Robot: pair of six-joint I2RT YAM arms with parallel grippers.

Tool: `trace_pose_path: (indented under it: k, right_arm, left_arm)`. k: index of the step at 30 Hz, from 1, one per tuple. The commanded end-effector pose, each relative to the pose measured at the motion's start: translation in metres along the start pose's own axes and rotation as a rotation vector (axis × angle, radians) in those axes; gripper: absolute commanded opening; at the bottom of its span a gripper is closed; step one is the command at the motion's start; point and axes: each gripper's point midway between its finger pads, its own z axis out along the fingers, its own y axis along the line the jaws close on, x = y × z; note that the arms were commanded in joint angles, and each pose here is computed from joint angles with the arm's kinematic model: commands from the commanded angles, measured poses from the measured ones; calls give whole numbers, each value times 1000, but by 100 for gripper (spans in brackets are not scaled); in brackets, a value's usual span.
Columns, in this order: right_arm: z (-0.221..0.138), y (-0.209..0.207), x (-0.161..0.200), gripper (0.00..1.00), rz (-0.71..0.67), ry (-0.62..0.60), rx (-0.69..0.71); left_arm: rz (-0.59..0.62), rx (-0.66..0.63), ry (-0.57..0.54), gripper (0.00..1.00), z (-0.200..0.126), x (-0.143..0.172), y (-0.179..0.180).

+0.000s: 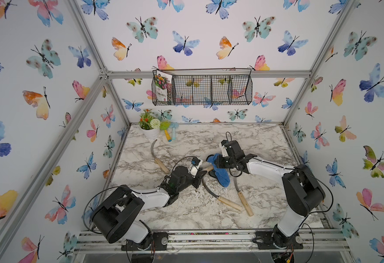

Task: Wipe small sickles with rags
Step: Wipe the small sickle.

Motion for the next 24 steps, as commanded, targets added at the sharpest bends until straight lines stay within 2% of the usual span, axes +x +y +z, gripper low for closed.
trace_pose_path:
  k: [1, 6, 9, 11, 15, 18, 21, 24]
  right_arm:
    - [-17, 54, 1, 3, -126, -14, -112]
    - [-31, 91, 6, 3, -196, -45, -257]
    - [-27, 93, 11, 3, -184, -34, -284]
    - [-17, 79, 12, 3, -150, -21, -223]
    - [6, 15, 15, 4, -57, 38, 54]
    - [12, -24, 19, 4, 15, 67, 151]
    - [12, -32, 19, 4, 13, 82, 192]
    - [11, -9, 17, 4, -24, 70, 90]
  left_arm:
    - [9, -39, -95, 0, -5, -27, 7]
    - [10, -57, -101, 0, -7, -26, 10]
    - [10, -54, -95, 0, -5, -25, 10]
    - [9, -58, -93, 0, -5, -25, 10]
    - [10, -58, -102, 0, -9, -26, 10]
    - [9, -56, -104, 0, -10, -26, 9]
    - [10, -55, -100, 0, -8, -25, 9]
    - [10, -52, -96, 0, -7, -25, 9]
